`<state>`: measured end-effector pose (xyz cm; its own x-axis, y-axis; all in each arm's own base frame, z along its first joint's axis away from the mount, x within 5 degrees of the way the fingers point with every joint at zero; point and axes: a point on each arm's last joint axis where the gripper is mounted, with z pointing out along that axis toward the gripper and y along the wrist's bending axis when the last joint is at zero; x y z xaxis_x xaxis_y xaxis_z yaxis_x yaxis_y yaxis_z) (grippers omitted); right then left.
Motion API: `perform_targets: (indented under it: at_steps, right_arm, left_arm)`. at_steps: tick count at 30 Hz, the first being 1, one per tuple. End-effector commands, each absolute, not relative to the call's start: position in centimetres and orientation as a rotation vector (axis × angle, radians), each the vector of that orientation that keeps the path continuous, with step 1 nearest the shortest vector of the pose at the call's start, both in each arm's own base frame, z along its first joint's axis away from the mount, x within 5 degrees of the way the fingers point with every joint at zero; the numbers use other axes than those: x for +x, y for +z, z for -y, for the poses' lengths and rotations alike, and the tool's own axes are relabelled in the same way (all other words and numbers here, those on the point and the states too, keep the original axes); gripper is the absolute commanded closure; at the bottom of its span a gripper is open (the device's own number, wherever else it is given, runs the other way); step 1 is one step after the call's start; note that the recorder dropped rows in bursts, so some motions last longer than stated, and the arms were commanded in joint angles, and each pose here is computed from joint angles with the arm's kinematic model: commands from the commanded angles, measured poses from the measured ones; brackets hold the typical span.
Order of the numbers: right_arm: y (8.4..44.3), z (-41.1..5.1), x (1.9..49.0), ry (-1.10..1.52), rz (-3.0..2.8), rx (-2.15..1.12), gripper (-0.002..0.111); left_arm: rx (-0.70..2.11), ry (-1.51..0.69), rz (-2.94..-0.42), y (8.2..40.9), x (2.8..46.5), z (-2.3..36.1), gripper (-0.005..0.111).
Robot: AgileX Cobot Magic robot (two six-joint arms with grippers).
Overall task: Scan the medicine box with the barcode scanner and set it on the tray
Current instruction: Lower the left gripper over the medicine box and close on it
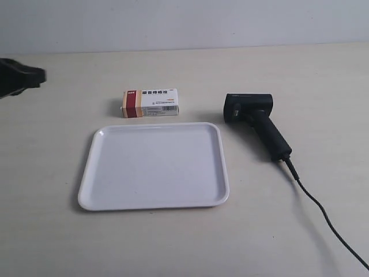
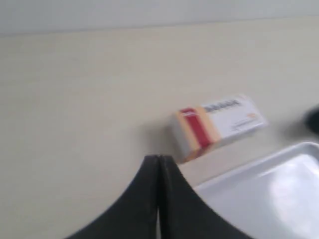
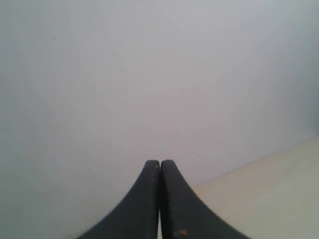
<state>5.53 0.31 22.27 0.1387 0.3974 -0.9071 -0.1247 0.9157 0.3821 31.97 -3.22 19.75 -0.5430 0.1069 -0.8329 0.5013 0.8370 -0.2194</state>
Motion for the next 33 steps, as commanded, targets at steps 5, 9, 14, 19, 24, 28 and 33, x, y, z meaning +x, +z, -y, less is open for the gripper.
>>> perform_targets:
  at_steps: [5,9,14,19,24,28,33]
  right_arm:
    - [22.3,-0.3,5.5,0.341,-1.368,0.207,0.108]
    - [22.3,-0.3,5.5,0.334,-1.369,0.201,0.108]
    - [22.3,-0.3,5.5,0.332,-1.369,0.199,0.108]
    - [22.3,-0.3,5.5,0.326,-1.373,0.195,0.108]
    - [22.3,-0.3,5.5,0.318,-1.374,0.188,0.108]
    - [22.3,-0.3,5.5,0.312,-1.374,0.183,0.108]
    - [22.3,-0.3,5.5,0.309,-1.375,0.180,0.108]
  left_arm:
    - [1.005,-0.729,-1.937,19.1,38.2,8.3,0.107]
    - [1.147,-0.620,-1.874,17.4,39.7,11.9,0.093]
    - [1.130,-0.551,-1.922,15.6,41.2,15.3,0.036]
    - [1.213,-0.532,-1.881,13.9,41.9,16.7,0.003]
    - [1.234,-0.608,-1.875,12.2,43.0,17.5,0.003]
    - [1.270,-0.667,-1.862,11.0,43.7,18.0,0.003]
    - [1.266,-0.667,-1.887,9.0,44.5,18.1,0.003]
